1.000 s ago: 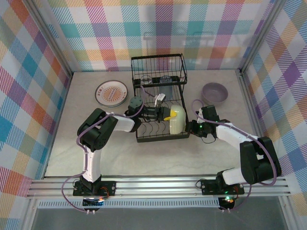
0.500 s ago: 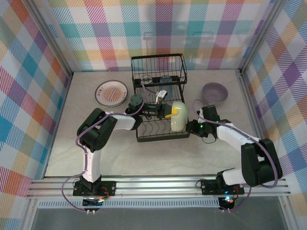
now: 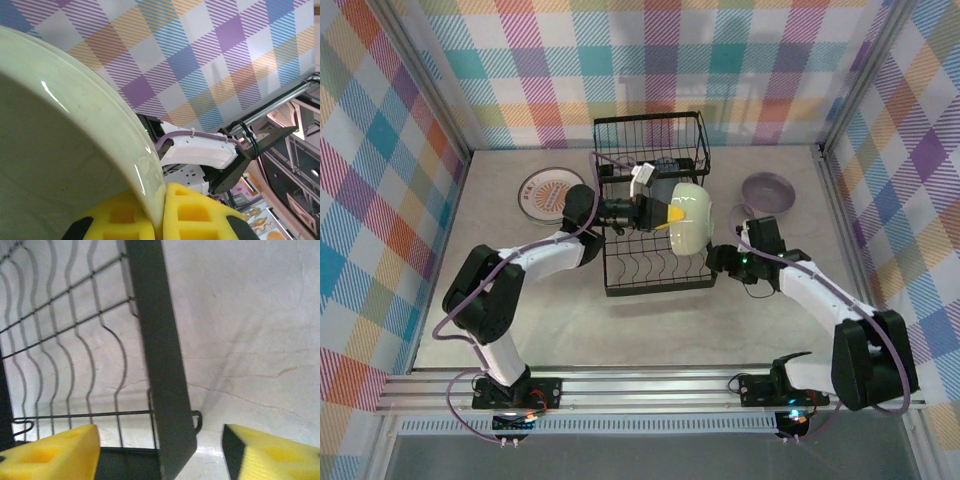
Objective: Unload the mixed dishes from the dish rack
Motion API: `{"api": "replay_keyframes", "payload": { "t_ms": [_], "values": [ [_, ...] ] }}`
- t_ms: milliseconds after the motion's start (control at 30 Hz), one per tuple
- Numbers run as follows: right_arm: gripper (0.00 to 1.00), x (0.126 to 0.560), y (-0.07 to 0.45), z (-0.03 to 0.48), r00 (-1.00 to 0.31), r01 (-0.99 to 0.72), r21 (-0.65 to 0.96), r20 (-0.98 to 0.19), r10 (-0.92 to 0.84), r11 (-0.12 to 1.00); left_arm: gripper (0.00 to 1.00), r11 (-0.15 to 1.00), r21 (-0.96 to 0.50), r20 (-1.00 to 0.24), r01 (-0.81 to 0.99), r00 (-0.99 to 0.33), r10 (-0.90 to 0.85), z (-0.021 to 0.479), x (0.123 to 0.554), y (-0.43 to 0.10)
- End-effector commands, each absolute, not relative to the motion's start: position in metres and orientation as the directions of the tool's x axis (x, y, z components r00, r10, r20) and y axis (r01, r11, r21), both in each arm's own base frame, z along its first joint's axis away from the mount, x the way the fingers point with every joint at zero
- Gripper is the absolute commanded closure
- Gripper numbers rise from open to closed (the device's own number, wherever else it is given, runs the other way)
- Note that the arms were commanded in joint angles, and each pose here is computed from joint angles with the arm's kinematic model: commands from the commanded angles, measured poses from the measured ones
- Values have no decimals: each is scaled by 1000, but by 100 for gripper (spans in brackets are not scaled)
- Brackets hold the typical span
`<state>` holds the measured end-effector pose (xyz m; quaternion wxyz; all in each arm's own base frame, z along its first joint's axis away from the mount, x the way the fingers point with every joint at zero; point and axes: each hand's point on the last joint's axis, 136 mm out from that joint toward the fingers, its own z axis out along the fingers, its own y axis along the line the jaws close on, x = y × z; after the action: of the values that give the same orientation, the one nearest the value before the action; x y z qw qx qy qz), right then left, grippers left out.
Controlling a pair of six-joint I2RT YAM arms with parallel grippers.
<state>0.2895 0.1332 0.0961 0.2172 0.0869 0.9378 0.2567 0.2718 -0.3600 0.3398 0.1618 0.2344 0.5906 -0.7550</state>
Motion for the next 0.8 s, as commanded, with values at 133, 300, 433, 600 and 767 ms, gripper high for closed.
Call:
{"api": "replay_keyframes", "payload": {
  "t_ms": [133,300,433,600,767],
  "values": [
    [8,286,128,155,-839,2,525,-463,288,851,100,-242,-673,-718,699,-696,-8,384,244,-338],
    [1,278,123,178,-813,-14,528,-501,298,849,100,-91,-650,-760,754,-646,71,372,232,-329],
    [1,270,120,194,-796,-22,533,-521,307,846,100,76,-578,-798,813,-582,159,355,227,-316],
    [1,258,121,210,-792,-50,548,-531,301,835,100,213,-416,-848,884,-461,260,332,223,-302],
    [1,247,125,222,-798,-87,571,-531,286,816,100,275,-166,-851,947,-278,445,302,215,-290]
  ]
}}
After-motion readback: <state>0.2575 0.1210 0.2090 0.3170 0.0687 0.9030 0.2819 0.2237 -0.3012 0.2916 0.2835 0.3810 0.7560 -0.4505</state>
